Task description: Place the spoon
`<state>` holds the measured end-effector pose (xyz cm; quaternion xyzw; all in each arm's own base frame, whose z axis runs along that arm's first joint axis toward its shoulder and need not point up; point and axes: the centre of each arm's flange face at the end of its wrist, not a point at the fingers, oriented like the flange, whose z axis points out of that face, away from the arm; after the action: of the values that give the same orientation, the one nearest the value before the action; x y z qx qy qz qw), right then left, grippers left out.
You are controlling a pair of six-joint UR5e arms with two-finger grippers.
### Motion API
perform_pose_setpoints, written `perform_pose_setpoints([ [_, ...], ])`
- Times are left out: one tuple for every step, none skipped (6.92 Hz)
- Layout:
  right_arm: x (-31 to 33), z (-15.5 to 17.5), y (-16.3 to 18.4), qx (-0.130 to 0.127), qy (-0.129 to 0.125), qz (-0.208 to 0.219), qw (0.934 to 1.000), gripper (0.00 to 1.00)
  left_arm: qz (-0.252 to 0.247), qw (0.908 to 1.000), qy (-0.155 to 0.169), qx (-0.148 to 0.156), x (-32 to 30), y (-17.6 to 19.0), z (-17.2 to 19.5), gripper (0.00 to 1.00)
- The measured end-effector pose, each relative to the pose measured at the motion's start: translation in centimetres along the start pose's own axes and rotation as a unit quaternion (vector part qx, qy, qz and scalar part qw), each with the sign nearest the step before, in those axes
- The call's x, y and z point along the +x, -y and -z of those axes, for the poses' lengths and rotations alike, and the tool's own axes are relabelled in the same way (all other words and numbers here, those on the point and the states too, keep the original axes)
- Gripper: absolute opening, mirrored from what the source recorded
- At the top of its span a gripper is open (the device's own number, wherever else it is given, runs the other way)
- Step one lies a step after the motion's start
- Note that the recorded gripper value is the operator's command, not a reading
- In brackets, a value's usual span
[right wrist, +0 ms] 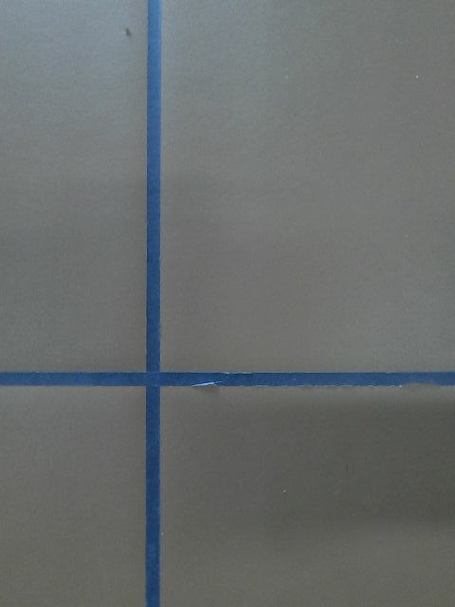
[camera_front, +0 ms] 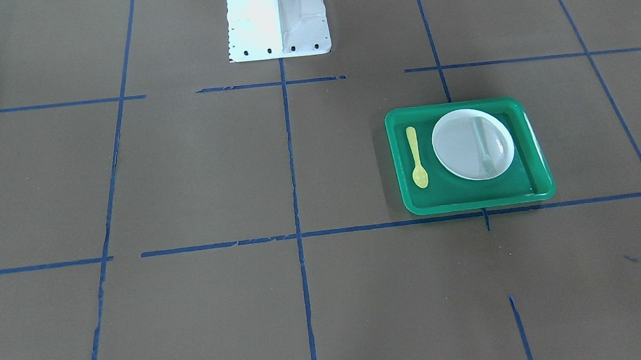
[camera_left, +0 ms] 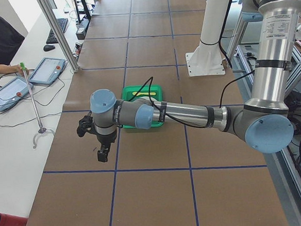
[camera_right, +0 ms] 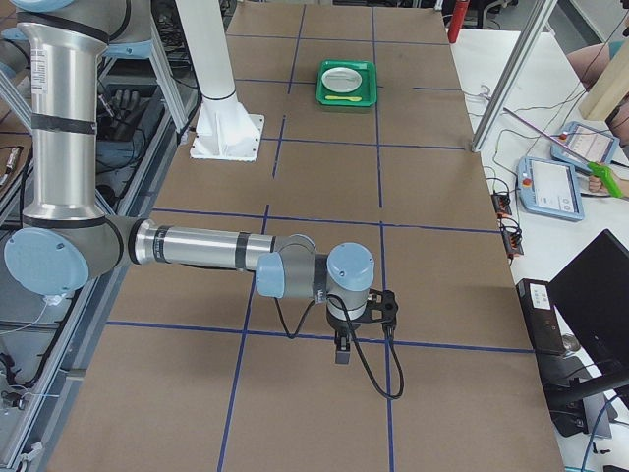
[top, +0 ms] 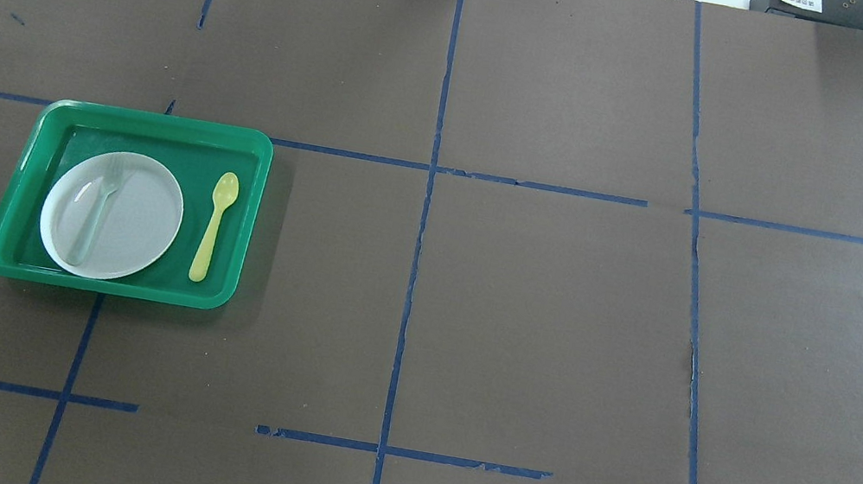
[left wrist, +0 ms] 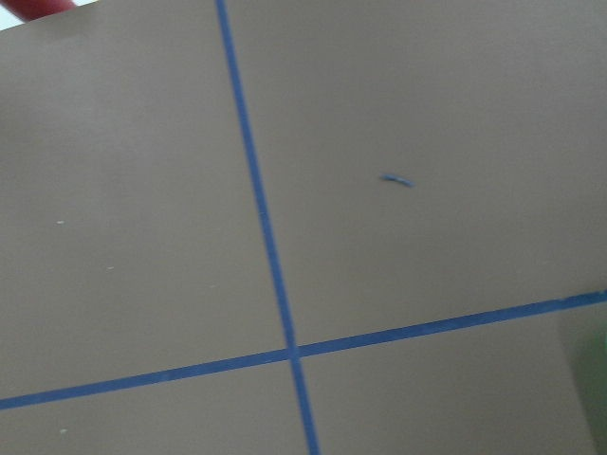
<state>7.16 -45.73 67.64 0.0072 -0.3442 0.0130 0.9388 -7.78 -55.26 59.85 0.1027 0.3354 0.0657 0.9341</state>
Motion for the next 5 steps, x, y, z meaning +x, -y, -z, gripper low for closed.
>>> perform_pose_setpoints([
  [0.0,0.0,0.0,0.000,0.000,0.000,1.0000,1.00,0.018,0.9996,-0.011,-0.018,-2.6,-1.5,-1.6,1.00],
  [0.0,0.0,0.0,0.000,0.000,0.000,1.0000,1.00,0.045,0.9983,-0.020,-0.033,-4.0,-2.9,-3.1,1.00],
  [0.0,0.0,0.0,0.000,0.000,0.000,1.0000,1.00,0.066,0.9967,-0.023,-0.041,-4.4,-3.9,-4.0,1.00],
  [0.0,0.0,0.0,0.000,0.000,0.000,1.0000,1.00,0.073,0.9960,-0.024,-0.045,-4.5,-4.5,-4.4,1.00],
  [0.0,0.0,0.0,0.000,0.000,0.000,1.0000,1.00,0.076,0.9956,-0.025,-0.048,-4.5,-5.1,-4.7,1.00],
])
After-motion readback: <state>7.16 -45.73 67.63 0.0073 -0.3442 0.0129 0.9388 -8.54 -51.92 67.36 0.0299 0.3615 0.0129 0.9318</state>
